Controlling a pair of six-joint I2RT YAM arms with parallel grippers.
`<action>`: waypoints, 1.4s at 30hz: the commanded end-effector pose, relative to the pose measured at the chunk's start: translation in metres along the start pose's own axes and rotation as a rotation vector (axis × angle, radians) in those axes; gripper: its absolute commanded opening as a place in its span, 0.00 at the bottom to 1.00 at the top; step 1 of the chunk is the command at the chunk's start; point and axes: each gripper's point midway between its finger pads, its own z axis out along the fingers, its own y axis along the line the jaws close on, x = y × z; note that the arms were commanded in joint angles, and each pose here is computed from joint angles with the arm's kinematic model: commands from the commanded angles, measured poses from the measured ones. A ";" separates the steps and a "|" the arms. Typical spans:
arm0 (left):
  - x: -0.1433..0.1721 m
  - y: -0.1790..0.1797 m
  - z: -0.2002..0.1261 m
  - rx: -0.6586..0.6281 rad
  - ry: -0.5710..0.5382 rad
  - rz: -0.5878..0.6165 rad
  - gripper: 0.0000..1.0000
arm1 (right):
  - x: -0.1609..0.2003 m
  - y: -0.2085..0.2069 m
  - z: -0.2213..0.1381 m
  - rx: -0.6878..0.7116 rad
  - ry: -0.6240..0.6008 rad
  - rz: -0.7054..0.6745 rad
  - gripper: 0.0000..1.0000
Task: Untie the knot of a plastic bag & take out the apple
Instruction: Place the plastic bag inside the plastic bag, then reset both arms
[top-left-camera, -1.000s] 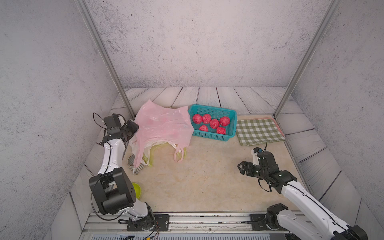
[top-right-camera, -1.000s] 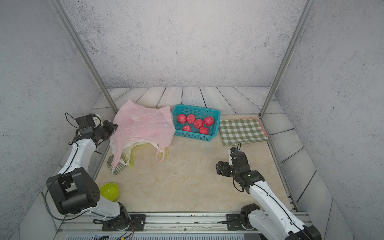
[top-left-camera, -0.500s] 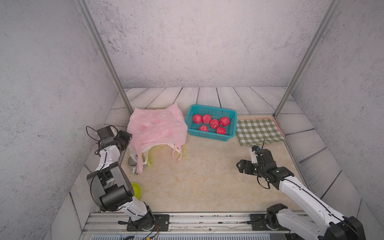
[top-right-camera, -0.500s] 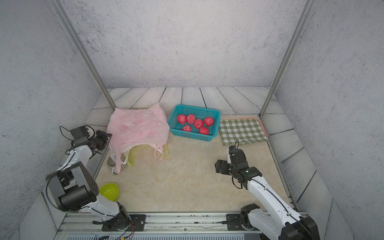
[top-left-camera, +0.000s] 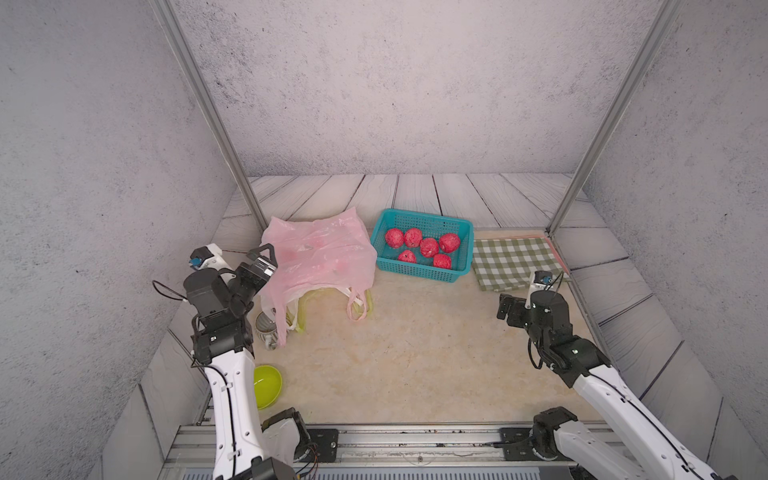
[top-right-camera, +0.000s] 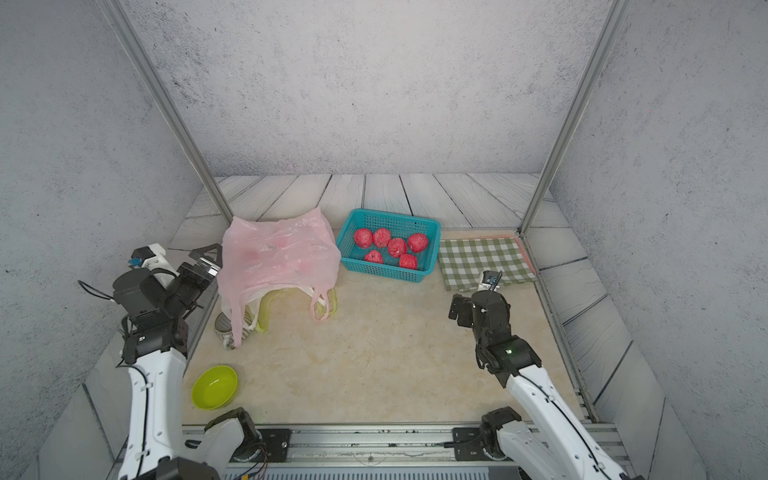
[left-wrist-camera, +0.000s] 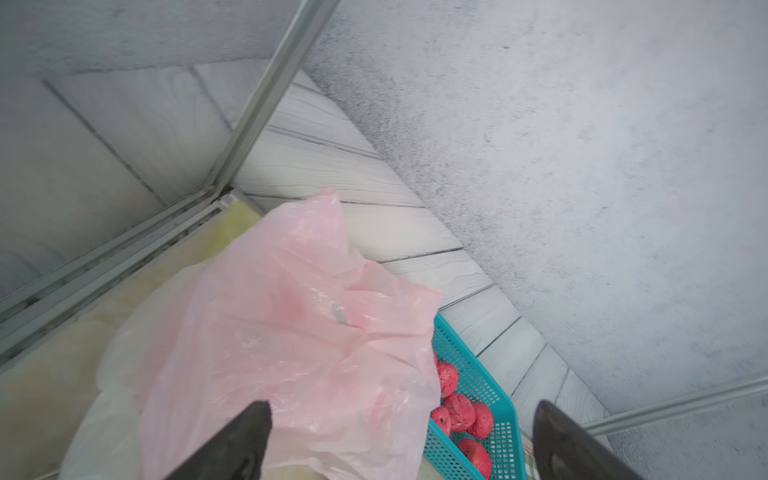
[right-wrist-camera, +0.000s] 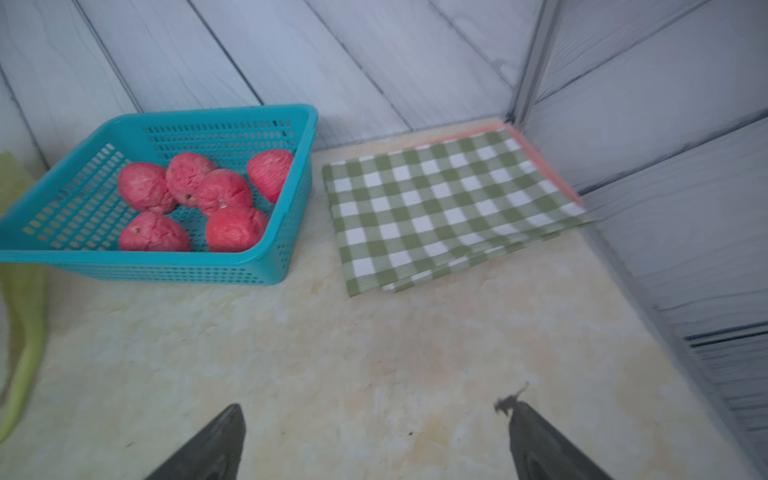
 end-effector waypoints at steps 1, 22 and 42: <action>0.053 0.015 0.012 -0.042 0.077 0.131 0.99 | -0.015 -0.031 -0.003 0.171 -0.235 -0.136 0.99; 0.167 0.060 0.057 0.098 0.037 0.848 0.99 | 0.051 -0.019 0.120 0.097 -0.201 -0.186 0.99; 0.187 0.136 0.112 -0.117 0.227 0.713 0.99 | 0.054 -0.040 0.146 0.093 -0.017 -0.097 0.99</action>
